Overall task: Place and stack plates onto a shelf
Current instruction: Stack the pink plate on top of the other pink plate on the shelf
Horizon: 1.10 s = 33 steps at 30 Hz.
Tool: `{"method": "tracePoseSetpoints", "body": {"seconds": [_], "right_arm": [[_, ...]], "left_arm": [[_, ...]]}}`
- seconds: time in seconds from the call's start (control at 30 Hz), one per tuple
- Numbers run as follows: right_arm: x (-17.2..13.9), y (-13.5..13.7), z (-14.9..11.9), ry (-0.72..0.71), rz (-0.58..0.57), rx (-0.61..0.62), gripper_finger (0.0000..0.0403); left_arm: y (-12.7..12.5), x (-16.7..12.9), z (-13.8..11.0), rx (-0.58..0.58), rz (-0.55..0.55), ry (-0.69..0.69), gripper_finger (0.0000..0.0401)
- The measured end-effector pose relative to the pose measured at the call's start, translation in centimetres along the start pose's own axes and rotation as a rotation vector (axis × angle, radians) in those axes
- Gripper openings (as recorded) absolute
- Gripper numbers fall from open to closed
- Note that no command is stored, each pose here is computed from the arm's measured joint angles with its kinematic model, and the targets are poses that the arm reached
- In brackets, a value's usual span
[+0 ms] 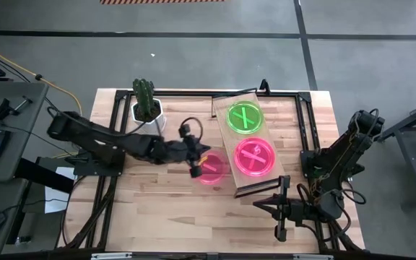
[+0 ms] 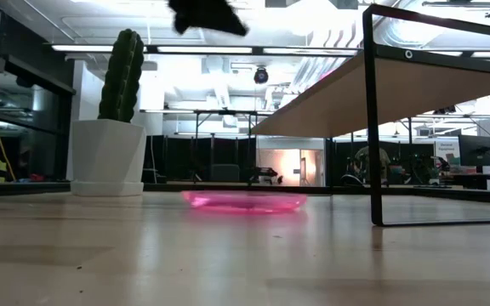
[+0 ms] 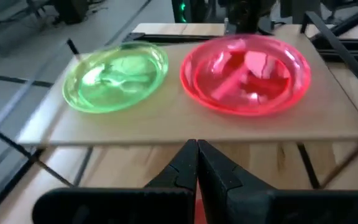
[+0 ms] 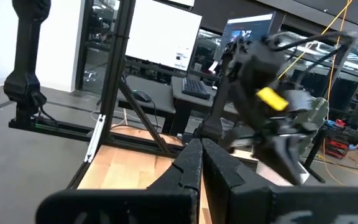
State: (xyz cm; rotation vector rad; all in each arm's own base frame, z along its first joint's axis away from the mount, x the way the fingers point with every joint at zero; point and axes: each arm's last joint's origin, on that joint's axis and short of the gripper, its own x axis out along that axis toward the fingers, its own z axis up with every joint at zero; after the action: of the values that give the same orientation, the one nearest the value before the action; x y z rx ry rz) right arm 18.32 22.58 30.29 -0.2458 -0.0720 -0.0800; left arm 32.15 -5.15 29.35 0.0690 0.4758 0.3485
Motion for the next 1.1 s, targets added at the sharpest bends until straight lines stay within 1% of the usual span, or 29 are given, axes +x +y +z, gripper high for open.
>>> {"method": "tracePoseSetpoints", "body": {"seconds": [0.1, 0.17, 0.3, 0.37, 0.5, 0.57, 0.7, 0.87, 0.97, 1.1], "right_arm": [[0.0, 0.0, 0.0, -0.001, 0.0, 0.005, 0.0], [0.0, 0.0, 0.0, -0.002, -0.001, 0.011, 0.0], [0.2, -0.1, 0.0, -0.003, -0.009, 0.016, 0.0], [0.3, -0.3, 0.0, -0.002, -0.016, 0.016, 0.0], [0.9, -0.7, -0.2, 0.006, -0.039, 0.02, 0.0], [1.3, -0.9, -0.3, 0.011, -0.051, 0.028, 0.0], [1.8, -1.2, -0.7, 0.031, -0.069, 0.036, 0.0], [2.0, -1.4, -0.8, 0.034, -0.075, 0.035, 0.0], [2.0, -1.3, -0.8, 0.034, -0.075, 0.035, 0.0], [2.0, -1.3, -0.9, 0.037, -0.072, 0.051, 0.0]], "left_arm": [[0.1, -0.8, -2.4, -0.029, 0.004, 0.012, 0.0], [0.2, -0.5, -4.6, -0.084, 0.011, 0.011, 0.0001], [0.1, 0.7, -9.8, -0.22, -0.031, 0.036, 0.0001], [0.2, 1.1, -12.1, -0.297, -0.032, 0.035, 0.0002], [0.8, 1.7, -15.5, -0.428, -0.006, 0.055, 0.0022], [1.2, 1.9, -16.9, -0.461, 0.029, 0.098, 0.004], [1.6, 2.9, -18.3, -0.522, 0.083, 0.141, 0.0084], [1.4, 4.7, -19.3, -0.574, 0.111, 0.199, 0.0131], [1.2, 5.6, -19.6, -0.592, 0.114, 0.226, 0.0149], [0.8, 6.5, -19.5, -0.602, 0.111, 0.235, 0.016]]}}
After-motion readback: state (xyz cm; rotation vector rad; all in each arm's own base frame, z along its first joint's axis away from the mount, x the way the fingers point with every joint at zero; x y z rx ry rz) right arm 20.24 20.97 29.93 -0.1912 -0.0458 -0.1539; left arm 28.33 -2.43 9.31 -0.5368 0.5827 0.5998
